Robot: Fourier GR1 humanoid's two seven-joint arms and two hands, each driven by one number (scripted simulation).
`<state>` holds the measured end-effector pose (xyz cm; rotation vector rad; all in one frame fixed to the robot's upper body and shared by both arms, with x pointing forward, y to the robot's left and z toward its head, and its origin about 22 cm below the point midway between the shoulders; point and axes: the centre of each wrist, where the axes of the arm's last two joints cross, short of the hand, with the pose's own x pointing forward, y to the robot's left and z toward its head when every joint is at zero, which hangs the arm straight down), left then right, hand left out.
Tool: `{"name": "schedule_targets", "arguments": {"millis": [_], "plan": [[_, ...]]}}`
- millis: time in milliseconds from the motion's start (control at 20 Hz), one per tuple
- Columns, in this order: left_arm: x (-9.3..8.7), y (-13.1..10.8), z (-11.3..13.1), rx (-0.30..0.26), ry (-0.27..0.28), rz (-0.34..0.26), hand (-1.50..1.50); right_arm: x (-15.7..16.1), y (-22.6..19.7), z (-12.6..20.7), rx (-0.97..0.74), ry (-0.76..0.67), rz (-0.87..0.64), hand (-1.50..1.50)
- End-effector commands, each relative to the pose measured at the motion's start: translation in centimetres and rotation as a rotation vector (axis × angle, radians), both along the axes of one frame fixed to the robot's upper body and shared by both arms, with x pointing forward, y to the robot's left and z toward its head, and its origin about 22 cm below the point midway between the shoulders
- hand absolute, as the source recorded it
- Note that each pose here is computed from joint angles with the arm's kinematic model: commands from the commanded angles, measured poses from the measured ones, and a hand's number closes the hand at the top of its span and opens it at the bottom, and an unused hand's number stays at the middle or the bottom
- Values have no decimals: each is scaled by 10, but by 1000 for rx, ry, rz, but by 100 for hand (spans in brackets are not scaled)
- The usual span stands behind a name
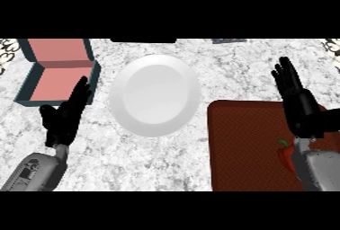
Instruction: Pick the bell pepper from the tray and place it in the plate
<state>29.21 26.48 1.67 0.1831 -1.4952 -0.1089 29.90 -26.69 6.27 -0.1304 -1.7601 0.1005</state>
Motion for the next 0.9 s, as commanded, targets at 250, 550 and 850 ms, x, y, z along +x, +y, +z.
{"name": "schedule_targets", "arguments": {"millis": [250,550,850], "plan": [[-36,-1,-52,-108,304,69,0,12,-124,119,-93,-235,227,150],[-52,-41,-58,-197,298,-20,0,-17,-192,44,-232,-240,-191,-150],[-73,-19,-47,-182,318,-20,0,-57,-238,45,-265,-227,-38,-150]]}}
